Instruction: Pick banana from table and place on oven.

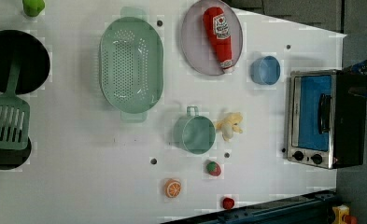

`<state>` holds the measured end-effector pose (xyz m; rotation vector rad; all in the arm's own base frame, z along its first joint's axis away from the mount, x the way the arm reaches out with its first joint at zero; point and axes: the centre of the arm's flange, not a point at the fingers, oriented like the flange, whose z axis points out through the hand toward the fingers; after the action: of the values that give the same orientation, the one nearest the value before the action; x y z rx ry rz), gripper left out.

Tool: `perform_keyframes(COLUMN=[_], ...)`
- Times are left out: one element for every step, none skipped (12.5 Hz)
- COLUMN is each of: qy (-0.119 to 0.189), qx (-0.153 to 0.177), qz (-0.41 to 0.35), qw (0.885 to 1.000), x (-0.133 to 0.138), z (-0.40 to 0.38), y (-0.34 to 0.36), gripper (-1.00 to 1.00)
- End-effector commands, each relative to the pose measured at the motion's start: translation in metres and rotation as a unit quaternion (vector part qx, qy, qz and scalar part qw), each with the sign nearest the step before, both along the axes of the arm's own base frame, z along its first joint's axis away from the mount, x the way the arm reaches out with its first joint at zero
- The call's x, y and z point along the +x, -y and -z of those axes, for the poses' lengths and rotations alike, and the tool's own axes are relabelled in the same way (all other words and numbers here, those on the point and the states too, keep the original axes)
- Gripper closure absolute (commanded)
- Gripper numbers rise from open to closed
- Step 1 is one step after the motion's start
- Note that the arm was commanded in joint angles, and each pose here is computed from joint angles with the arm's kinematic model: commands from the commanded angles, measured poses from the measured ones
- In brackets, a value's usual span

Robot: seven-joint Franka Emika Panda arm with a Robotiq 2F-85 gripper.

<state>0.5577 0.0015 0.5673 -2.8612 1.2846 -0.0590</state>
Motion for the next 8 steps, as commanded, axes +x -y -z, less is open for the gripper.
perform_keyframes(qy=[-0.007, -0.007, -0.007, -0.008, -0.010, -0.017, -0.028, -0.036], qx=[0.002, 0.002, 0.002, 0.002, 0.002, 0.002, 0.002, 0.001], qz=[0.043, 0.043, 0.043, 0.043, 0.043, 0.043, 0.043, 0.042], qw=[0.999, 0.999, 0.999, 0.999, 0.999, 0.999, 0.999, 0.998], x=[-0.131, -0.131, -0.131, -0.131, -0.130, -0.128, -0.125, -0.118], z=[-0.074, -0.074, -0.074, -0.073, -0.071, -0.065, -0.053, -0.038], y=[0.023, 0.023, 0.023, 0.023, 0.023, 0.022, 0.022, 0.022], gripper=[-0.60, -0.81, -1.00, -1.00, -1.00, -1.00, -1.00, -1.00])
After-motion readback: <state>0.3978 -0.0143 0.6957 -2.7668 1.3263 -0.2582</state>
